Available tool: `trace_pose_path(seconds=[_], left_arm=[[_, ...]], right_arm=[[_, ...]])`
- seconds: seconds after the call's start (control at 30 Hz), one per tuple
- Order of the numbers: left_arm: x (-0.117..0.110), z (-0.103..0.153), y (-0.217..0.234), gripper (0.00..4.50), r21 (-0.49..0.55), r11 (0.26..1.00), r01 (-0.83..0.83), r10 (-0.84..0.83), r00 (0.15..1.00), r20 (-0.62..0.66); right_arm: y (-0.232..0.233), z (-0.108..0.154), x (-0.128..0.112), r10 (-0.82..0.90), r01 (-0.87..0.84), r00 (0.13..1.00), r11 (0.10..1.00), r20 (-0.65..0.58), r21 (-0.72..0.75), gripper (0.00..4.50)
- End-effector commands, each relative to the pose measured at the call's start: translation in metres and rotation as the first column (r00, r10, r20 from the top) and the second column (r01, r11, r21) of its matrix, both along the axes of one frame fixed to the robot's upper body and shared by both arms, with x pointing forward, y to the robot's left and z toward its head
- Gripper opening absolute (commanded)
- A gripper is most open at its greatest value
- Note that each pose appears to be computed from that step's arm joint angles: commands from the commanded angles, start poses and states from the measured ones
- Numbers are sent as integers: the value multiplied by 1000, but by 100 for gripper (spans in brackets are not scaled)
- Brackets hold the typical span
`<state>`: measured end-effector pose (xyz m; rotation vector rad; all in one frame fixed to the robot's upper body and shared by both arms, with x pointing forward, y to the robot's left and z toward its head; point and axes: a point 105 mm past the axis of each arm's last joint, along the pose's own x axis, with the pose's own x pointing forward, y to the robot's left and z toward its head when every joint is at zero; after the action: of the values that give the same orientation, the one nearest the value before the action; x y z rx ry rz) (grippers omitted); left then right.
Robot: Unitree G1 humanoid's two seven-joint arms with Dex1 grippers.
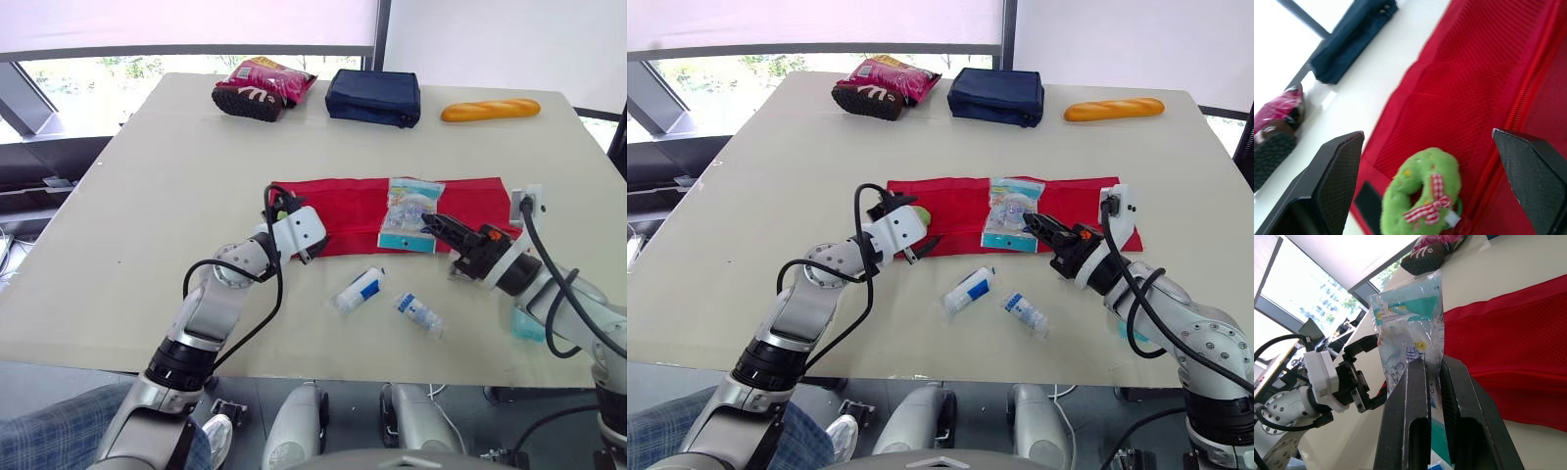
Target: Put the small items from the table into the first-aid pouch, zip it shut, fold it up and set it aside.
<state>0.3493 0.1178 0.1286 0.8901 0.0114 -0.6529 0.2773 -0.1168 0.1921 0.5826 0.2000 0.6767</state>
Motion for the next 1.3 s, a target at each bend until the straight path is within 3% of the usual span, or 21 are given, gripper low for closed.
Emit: trace_pose_path(seconds=[0.03,0.2,0.43,0.93,1.03,1.23,1.27,1.3], left_arm=[[-3,3,-6,447,85,995,46,-49,998,33],[0,-2,1,447,128,992,5,-11,999,45],[10,8,4,447,122,991,-60,45,991,124],[18,6,20,447,138,982,-126,104,982,156],[19,9,21,374,128,983,-128,104,978,178],[16,7,23,109,127,985,-114,90,979,181],[15,6,23,49,127,986,-109,85,980,179],[15,6,24,35,126,986,-106,83,981,177]], right_arm=[[-1,15,-5,-2,1,998,1000,62,17,0],[-2,15,-5,-4,3,998,1000,61,14,0],[-1,16,-5,1,-2,998,1000,61,13,0],[0,17,-3,-4,2,997,1000,71,19,0],[1,17,-3,-5,4,997,1000,72,22,0],[2,16,-3,-8,6,997,1000,72,27,0],[2,16,-3,-8,6,997,1000,71,28,0],[2,16,-3,-8,6,997,1000,71,28,0]])
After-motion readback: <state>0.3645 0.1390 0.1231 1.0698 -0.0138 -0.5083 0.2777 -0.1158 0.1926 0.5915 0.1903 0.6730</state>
